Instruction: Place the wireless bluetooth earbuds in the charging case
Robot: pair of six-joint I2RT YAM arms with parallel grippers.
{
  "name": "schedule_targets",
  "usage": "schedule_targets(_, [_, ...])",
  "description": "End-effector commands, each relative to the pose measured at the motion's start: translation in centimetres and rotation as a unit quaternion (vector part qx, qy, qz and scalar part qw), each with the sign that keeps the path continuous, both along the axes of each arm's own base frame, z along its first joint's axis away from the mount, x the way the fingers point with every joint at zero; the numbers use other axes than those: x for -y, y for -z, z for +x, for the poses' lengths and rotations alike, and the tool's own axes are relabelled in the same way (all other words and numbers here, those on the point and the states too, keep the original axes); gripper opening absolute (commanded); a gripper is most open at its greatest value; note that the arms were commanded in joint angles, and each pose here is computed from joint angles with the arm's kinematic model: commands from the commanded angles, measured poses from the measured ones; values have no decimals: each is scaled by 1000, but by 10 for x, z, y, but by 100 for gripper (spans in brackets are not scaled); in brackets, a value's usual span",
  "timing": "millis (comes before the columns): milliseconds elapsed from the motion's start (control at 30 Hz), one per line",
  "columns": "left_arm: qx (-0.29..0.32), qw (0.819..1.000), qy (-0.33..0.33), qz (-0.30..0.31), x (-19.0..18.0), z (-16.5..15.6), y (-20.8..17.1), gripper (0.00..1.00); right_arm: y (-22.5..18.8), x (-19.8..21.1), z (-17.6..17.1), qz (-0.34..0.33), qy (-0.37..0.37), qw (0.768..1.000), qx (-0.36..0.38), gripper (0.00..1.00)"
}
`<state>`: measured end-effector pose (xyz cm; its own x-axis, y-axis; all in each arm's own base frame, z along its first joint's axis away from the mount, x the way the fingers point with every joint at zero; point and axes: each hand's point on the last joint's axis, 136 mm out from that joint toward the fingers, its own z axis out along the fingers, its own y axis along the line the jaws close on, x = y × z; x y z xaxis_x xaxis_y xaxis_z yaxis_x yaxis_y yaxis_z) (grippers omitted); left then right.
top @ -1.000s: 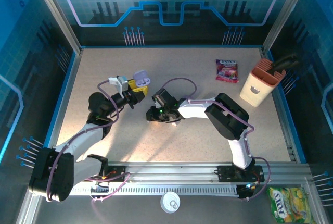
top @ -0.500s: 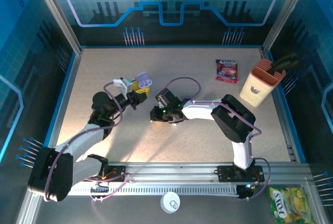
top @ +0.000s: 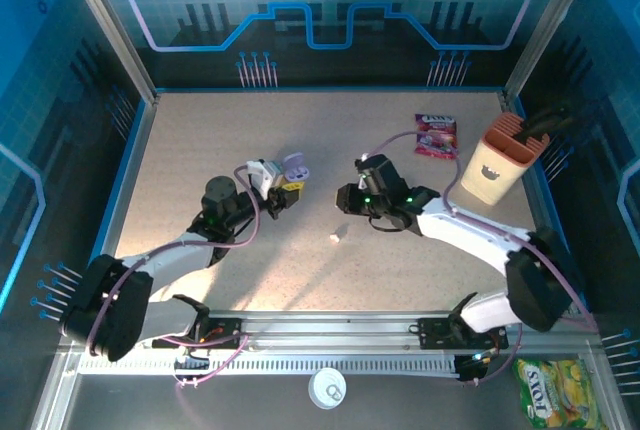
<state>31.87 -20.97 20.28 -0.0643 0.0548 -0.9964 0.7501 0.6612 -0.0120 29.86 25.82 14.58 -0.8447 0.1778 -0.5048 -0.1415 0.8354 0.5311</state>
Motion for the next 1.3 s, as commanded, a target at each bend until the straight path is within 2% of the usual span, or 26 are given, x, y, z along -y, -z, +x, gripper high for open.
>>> schedule_targets(0, [49,999,9,6,10,2,-16,37,-21,29,-6,-45,10,999,29,19])
schedule_targets(200, [58,998,30,22,28,-2,-4,36,-79,32,-12,-47,-10,995,86,19])
schedule_targets(433, [70,995,55,35,54,-7,0,36,-110,7,-15,-61,-48,990,121,18])
schedule_targets(667, [76,994,68,31,65,-8,-5,36,-116,-24,-11,-54,-81,987,129,19])
schedule_targets(1267, [80,994,73,25,71,-8,-10,37,-95,-55,-5,-45,-114,987,103,19])
